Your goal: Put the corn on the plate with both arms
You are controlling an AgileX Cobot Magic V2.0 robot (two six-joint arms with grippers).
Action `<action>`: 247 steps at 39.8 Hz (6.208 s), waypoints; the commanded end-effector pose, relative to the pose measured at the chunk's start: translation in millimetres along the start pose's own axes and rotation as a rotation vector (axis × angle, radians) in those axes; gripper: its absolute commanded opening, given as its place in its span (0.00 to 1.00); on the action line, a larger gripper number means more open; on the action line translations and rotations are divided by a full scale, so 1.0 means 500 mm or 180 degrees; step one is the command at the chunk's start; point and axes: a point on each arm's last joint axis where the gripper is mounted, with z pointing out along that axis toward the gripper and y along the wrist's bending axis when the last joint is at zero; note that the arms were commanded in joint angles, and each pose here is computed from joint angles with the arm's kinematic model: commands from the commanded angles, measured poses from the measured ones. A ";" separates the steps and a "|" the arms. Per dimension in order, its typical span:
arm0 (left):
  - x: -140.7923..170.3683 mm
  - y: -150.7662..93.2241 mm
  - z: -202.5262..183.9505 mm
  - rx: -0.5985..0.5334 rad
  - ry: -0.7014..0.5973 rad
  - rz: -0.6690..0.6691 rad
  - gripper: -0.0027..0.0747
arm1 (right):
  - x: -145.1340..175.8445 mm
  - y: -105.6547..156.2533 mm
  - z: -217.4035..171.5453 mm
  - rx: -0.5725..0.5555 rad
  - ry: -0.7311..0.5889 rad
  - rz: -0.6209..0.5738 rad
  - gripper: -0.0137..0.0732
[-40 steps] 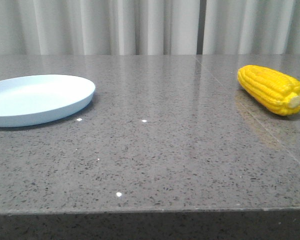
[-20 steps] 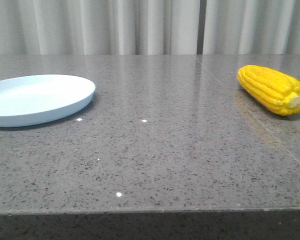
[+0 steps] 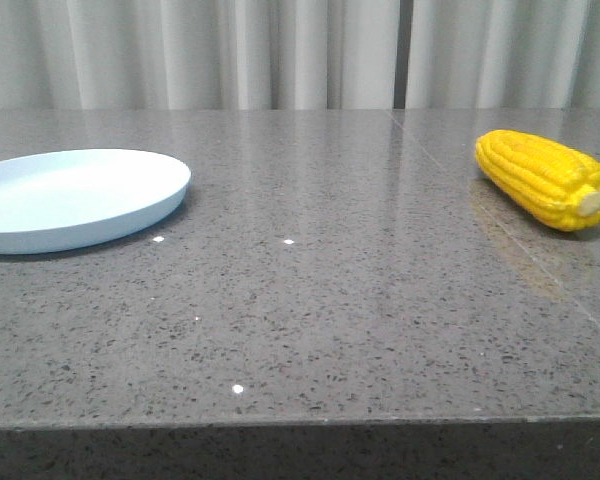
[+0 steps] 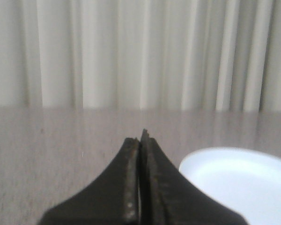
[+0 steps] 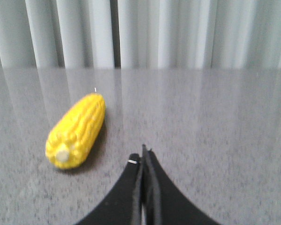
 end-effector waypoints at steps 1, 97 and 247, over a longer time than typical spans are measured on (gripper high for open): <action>-0.064 -0.001 -0.009 0.0026 -0.0728 -0.0013 0.01 | -0.088 0.007 -0.016 -0.0053 -0.0710 -0.0056 0.08; -0.030 -0.091 0.525 0.0375 0.4334 0.0233 0.79 | -0.299 0.016 0.037 0.0130 0.0360 -0.0043 0.90; -0.219 -0.037 0.133 0.0685 0.0952 -0.0010 0.01 | -0.299 0.016 0.037 0.0130 0.0360 -0.0043 0.90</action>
